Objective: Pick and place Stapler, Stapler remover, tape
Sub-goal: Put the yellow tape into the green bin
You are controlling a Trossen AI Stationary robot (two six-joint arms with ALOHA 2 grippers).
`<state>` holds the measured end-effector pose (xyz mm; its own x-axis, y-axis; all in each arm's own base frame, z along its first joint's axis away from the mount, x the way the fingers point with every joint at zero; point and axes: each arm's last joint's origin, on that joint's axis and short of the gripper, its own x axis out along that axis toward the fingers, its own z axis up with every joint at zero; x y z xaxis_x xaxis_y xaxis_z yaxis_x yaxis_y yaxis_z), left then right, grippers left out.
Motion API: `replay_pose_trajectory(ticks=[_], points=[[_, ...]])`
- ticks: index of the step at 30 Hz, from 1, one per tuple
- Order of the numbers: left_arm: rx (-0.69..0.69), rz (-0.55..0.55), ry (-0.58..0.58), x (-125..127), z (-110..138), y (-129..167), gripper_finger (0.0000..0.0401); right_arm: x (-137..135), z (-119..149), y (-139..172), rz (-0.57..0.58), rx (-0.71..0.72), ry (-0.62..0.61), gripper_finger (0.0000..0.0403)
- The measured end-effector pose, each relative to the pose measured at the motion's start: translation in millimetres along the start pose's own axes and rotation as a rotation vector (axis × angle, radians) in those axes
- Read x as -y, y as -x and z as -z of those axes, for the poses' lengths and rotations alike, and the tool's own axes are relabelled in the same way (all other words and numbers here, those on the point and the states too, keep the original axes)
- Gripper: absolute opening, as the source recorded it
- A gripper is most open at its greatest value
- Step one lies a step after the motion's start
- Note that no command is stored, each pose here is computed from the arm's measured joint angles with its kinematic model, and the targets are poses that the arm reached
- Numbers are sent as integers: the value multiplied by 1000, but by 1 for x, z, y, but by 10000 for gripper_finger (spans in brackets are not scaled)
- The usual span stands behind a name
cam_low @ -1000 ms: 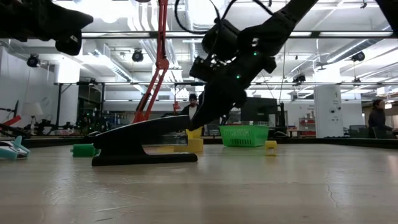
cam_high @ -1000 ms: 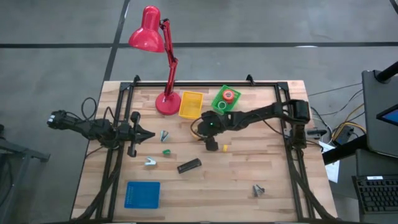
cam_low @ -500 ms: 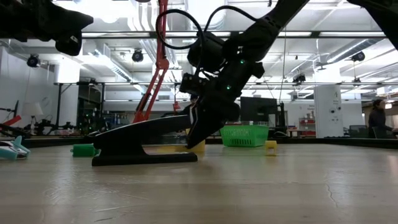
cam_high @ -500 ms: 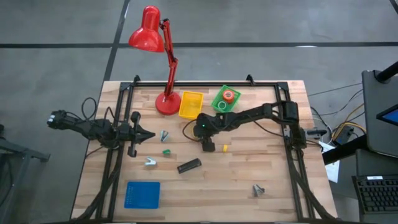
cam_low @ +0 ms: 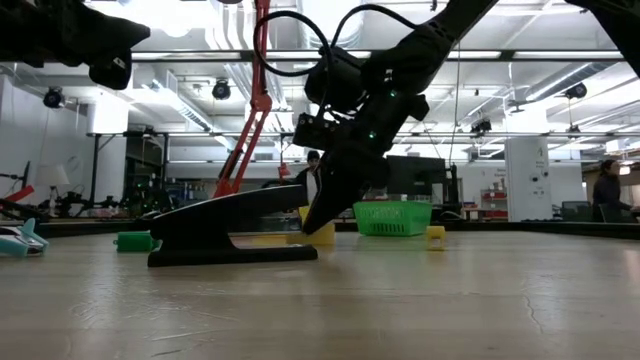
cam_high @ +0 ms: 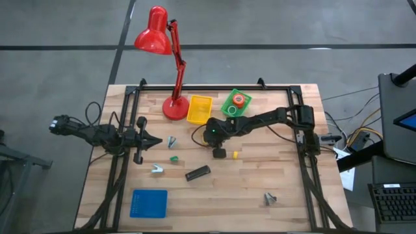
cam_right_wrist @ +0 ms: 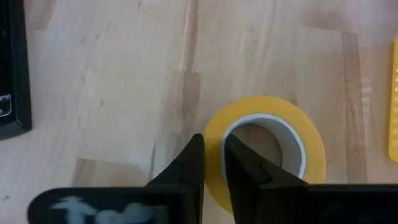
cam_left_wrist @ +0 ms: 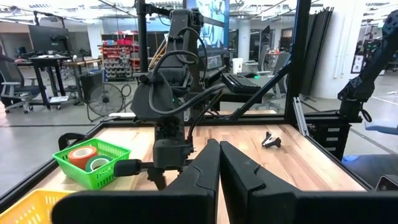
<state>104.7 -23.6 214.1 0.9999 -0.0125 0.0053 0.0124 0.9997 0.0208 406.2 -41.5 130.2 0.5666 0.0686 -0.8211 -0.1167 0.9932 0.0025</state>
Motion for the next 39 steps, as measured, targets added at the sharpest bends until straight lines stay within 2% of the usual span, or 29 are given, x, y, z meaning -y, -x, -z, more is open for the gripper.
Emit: replay_pose_trajectory(ticks=[9, 19, 31, 34, 39], points=[[0, 0, 0, 0, 0, 0, 14, -3, 1, 10, -9, -33, -16, 47], [-1, 0, 0, 0, 0, 0, 14, -7, -8, 52, 12, 6, -18, 42], [-11, 0, -3, 0, 1, 0, 14, 5, 1, 91, 328, -98, -24, 44], [-11, 0, -3, 0, 1, 0, 14, 14, 8, 99, 412, -113, -41, 47], [-11, 0, -4, 0, 1, 0, 14, 36, 20, 112, 475, -119, -108, 46]])
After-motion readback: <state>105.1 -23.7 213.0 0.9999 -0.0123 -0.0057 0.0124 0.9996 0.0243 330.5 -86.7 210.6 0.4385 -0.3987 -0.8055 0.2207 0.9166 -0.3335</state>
